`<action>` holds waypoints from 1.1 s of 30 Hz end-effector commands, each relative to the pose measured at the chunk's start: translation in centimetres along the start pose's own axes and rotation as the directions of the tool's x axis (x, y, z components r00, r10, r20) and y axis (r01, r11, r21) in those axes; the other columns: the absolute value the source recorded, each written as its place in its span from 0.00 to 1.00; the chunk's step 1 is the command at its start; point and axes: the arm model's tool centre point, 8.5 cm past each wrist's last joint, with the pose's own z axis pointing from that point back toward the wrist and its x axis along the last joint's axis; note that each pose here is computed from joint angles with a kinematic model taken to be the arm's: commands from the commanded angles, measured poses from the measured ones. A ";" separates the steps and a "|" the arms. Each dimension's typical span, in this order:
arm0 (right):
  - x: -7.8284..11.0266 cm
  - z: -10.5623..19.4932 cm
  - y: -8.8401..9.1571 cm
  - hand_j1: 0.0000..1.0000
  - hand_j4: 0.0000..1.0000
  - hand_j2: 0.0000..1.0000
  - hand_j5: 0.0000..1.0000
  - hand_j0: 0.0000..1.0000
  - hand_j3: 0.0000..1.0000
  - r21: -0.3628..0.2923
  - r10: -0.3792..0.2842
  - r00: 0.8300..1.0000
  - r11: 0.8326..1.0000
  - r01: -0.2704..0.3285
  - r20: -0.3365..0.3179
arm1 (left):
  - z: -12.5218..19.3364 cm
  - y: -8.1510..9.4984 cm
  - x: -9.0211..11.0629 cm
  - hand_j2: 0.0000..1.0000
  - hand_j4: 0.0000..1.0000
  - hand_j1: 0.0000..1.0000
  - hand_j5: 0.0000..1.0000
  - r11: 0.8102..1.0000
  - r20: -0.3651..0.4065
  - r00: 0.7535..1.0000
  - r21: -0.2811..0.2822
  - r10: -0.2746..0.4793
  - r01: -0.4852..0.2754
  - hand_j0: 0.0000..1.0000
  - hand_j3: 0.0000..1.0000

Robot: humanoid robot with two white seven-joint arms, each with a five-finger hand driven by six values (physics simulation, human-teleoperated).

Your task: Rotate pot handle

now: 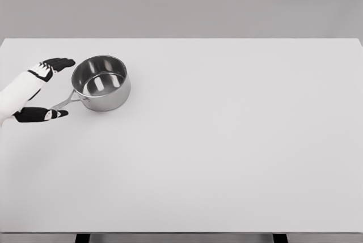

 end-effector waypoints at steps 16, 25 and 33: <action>0.0 0.0 0.0 1.00 1.00 1.00 1.00 1.00 1.00 0.000 0.000 1.000 1.000 0.000 0.000 | 1.3 -1.1 -2.7 1.00 1.00 1.00 1.00 1.000 -0.094 0.996 0.003 0.008 -0.008 1.00 1.00; 0.0 0.0 0.0 1.00 1.00 1.00 1.00 1.00 1.00 0.000 0.000 1.000 1.000 0.000 0.000 | 1.6 -0.9 -3.5 1.00 1.00 1.00 1.00 1.000 -0.118 0.993 0.006 0.004 -0.004 1.00 1.00; 0.0 0.0 0.0 1.00 1.00 1.00 1.00 1.00 1.00 0.000 0.000 1.000 1.000 0.000 0.000 | 1.7 -0.9 -3.6 1.00 1.00 1.00 1.00 1.000 -0.123 0.992 0.002 0.001 -0.001 1.00 1.00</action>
